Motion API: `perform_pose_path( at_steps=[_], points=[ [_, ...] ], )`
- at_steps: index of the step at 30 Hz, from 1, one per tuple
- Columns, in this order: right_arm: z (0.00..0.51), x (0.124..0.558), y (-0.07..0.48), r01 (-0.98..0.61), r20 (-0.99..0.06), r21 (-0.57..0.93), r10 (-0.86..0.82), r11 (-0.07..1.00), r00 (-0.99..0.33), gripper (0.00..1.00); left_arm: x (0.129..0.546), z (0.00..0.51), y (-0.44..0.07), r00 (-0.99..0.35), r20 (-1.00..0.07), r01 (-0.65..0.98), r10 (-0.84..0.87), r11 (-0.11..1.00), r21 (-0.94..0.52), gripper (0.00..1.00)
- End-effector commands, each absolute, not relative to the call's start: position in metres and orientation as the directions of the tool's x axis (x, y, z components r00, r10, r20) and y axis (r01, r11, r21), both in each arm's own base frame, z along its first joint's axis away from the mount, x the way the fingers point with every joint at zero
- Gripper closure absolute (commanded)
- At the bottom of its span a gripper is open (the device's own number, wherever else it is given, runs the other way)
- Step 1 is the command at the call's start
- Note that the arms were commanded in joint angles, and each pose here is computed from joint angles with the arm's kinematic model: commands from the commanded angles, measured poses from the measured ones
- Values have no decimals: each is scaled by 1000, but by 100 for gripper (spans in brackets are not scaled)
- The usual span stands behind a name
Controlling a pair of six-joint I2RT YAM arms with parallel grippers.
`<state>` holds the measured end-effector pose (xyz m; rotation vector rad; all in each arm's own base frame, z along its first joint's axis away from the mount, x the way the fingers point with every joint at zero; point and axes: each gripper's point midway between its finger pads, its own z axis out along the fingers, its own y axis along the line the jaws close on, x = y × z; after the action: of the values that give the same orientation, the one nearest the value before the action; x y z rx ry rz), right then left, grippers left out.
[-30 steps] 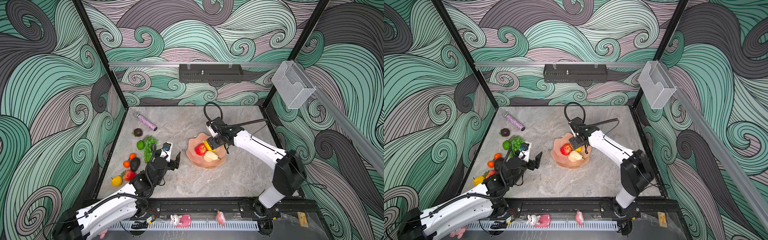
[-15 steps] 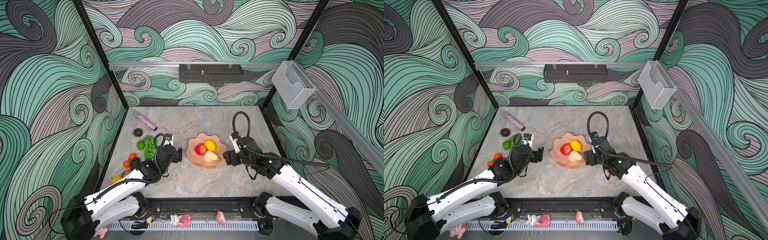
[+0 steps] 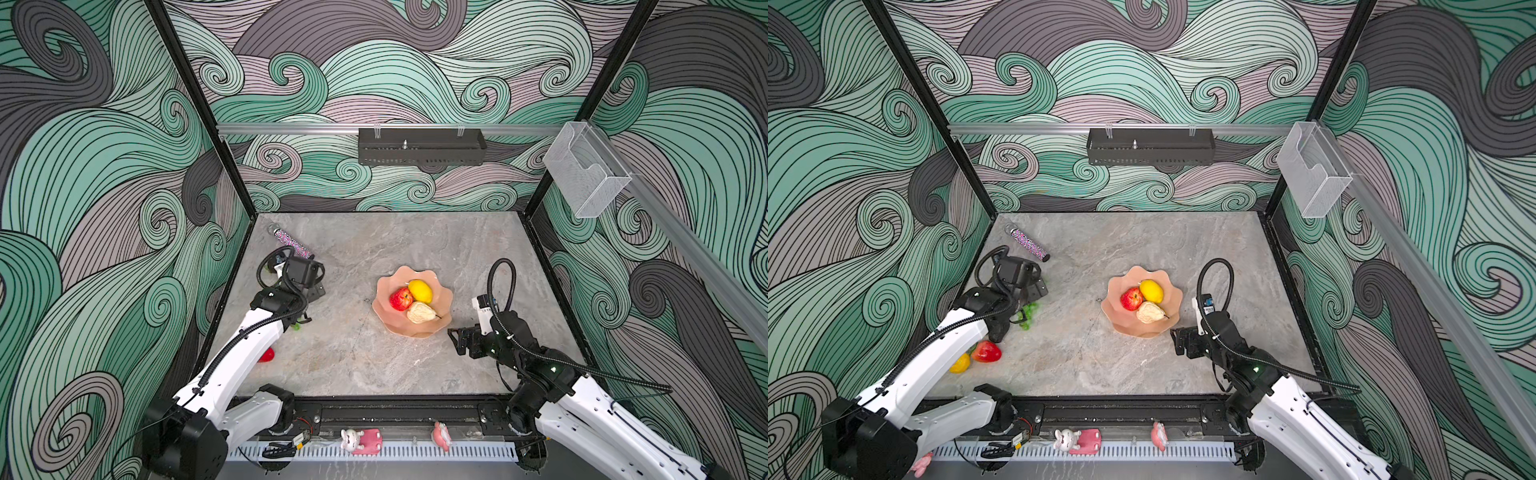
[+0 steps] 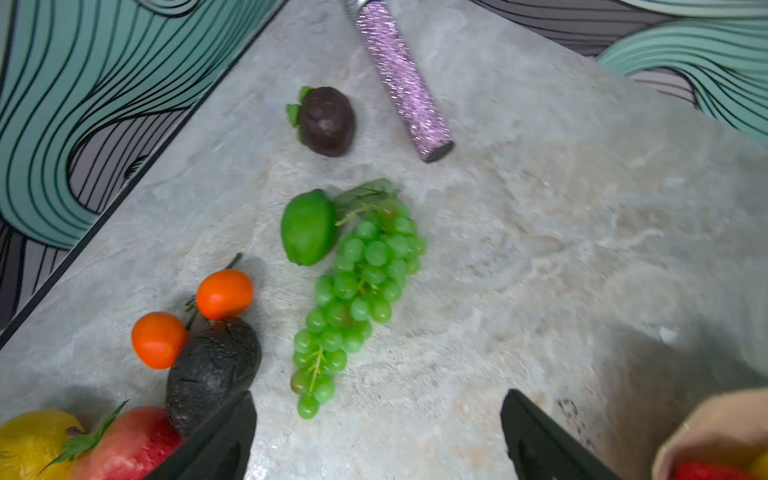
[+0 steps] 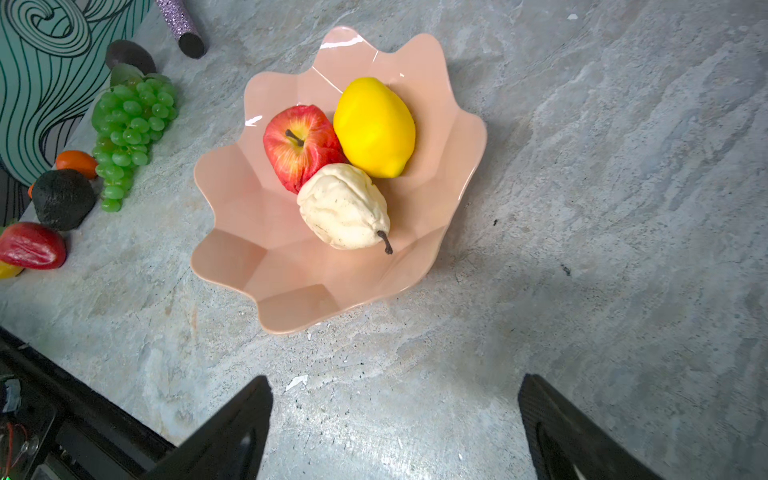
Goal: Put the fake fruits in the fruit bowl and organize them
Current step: 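Release the lemon beside the apple and raise the right gripper, then lower the left gripper onto the dark mangosteen and grasp it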
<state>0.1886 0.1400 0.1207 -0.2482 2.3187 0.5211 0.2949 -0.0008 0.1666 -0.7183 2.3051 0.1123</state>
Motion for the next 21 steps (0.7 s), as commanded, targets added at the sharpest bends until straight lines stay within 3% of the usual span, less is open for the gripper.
perform_pose_path(
  at_steps=[1, 12, 21],
  points=[
    [121, 189, 155, -375, -726, 361, 4, 854, -688, 1, 316, 161, 7, -552, -561, -598, -617, 762, -249, 6],
    [118, 188, 160, -426, -776, 394, 47, 815, -629, 0, 404, 124, 74, -404, -443, -819, -801, 532, -216, 8],
    [117, 185, 168, -464, -784, 422, 56, 779, -619, 0, 431, 87, 103, -324, -279, -908, -904, 380, -178, 11]
  ],
)
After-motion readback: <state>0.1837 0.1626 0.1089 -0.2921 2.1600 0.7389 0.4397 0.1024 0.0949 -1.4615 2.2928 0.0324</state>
